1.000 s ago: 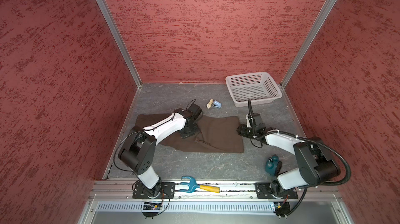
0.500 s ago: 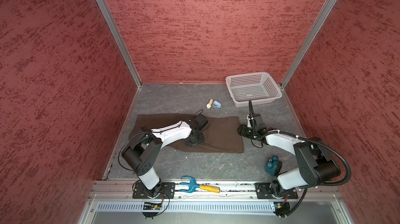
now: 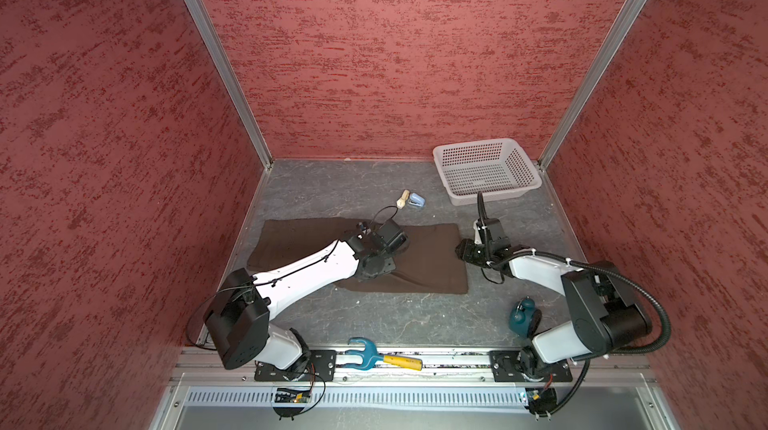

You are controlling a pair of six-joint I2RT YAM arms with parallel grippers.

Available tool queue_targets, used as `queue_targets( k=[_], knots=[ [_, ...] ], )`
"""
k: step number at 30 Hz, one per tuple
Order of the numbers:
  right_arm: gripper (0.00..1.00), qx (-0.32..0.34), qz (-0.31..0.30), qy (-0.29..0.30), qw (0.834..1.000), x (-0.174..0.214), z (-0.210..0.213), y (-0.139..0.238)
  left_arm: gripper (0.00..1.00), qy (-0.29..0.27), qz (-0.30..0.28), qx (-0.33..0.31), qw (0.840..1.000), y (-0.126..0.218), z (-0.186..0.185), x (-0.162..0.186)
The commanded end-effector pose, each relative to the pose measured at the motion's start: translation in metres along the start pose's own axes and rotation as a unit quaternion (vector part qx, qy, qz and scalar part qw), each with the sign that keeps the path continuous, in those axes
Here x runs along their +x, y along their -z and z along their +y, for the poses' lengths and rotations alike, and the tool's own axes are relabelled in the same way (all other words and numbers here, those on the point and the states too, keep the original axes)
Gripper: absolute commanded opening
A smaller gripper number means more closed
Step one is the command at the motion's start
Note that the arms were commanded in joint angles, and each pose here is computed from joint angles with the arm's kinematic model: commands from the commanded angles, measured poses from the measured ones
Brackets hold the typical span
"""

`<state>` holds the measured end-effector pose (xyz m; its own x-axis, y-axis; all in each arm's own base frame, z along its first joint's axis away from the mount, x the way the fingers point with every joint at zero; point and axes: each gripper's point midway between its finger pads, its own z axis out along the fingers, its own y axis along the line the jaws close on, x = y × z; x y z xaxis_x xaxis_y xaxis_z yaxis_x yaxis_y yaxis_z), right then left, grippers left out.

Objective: Fold and stack the trousers

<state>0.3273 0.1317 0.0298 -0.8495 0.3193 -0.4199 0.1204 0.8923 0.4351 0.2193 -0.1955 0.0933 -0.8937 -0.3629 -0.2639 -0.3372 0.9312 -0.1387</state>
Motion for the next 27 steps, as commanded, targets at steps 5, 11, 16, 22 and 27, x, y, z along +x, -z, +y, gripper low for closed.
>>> queue_targets(
  k=[5, 11, 16, 22, 27],
  knots=[
    [0.59, -0.011, 0.013, 0.011, 1.0, 0.005, 0.0, -0.006, 0.45, 0.065, 0.029, -0.076, 0.995, -0.022, 0.048, 0.012],
    [0.59, -0.01, 0.015, 0.009, 1.0, 0.011, -0.004, -0.004, 0.48, 0.062, -0.01, -0.043, 0.997, -0.004, 0.037, -0.037],
    [0.6, -0.005, 0.013, 0.003, 1.0, 0.014, -0.008, -0.002, 0.51, 0.06, -0.036, 0.027, 0.997, -0.005, 0.013, -0.077],
    [0.66, -0.013, 0.005, 0.006, 1.0, 0.009, -0.003, 0.005, 0.52, 0.037, -0.02, 0.091, 0.995, -0.045, -0.021, -0.098],
    [0.74, -0.028, 0.015, -0.001, 0.999, 0.013, 0.001, 0.003, 0.54, 0.021, 0.023, 0.125, 0.992, -0.082, -0.051, -0.091]
  ],
)
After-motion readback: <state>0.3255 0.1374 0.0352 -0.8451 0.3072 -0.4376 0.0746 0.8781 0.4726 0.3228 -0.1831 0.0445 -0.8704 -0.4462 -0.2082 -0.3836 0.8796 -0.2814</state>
